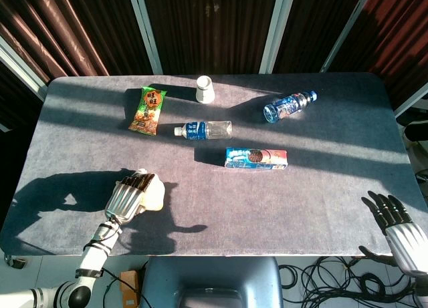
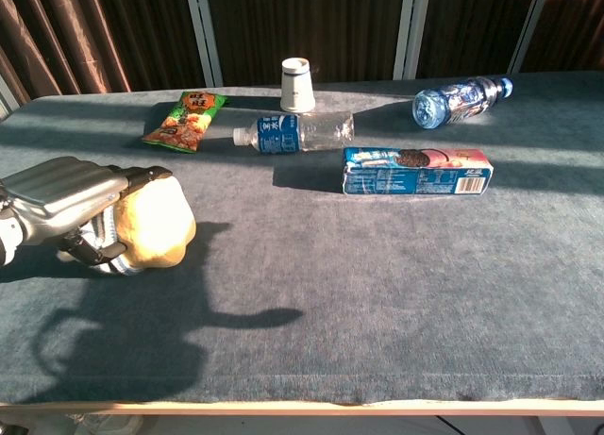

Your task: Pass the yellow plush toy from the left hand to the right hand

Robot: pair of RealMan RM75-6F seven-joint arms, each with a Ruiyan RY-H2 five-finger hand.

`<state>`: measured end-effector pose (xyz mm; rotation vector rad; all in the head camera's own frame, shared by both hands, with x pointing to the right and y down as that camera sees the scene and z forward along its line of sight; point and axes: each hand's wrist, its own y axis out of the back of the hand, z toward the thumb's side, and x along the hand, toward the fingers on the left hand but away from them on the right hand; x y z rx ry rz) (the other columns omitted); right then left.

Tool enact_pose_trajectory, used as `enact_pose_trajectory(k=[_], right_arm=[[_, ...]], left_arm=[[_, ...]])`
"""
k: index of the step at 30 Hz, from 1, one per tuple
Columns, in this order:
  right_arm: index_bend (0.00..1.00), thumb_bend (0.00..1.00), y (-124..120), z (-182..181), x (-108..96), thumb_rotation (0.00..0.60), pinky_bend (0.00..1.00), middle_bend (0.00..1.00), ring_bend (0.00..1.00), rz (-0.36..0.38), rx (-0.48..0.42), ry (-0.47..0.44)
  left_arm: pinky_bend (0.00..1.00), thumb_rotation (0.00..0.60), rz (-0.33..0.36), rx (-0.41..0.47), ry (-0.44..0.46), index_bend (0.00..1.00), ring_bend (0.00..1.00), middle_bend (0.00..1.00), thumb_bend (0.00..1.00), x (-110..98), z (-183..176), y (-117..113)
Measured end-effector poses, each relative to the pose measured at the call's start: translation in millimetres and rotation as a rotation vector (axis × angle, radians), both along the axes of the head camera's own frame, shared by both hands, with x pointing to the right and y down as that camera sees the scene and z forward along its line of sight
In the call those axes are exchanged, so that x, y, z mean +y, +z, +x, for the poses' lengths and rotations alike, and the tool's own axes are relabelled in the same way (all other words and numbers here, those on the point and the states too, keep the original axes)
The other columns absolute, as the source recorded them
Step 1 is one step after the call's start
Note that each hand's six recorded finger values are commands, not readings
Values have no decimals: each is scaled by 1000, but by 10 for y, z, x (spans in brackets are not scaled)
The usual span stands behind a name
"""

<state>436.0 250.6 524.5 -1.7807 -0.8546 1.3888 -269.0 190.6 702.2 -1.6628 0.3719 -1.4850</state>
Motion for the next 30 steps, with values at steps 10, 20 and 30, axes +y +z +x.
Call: enact_pose_trajectory(k=[10, 20, 30], right_arm=[[0, 57, -2, -3, 4, 600, 0, 0, 0, -2, -1, -3], [0, 56, -17, 1, 4, 600, 0, 0, 0, -2, -12, -5], [0, 56, -6, -18, 15, 600, 0, 0, 0, -14, -14, -24]], left_arm=[[960, 600, 108, 55, -8, 413, 755, 696, 279, -20, 101, 16], [1000, 600, 193, 157, 55, 642, 920, 884, 291, 44, 396, -51], [1000, 600, 333, 352, 157, 641, 919, 885, 290, -54, 979, -406]])
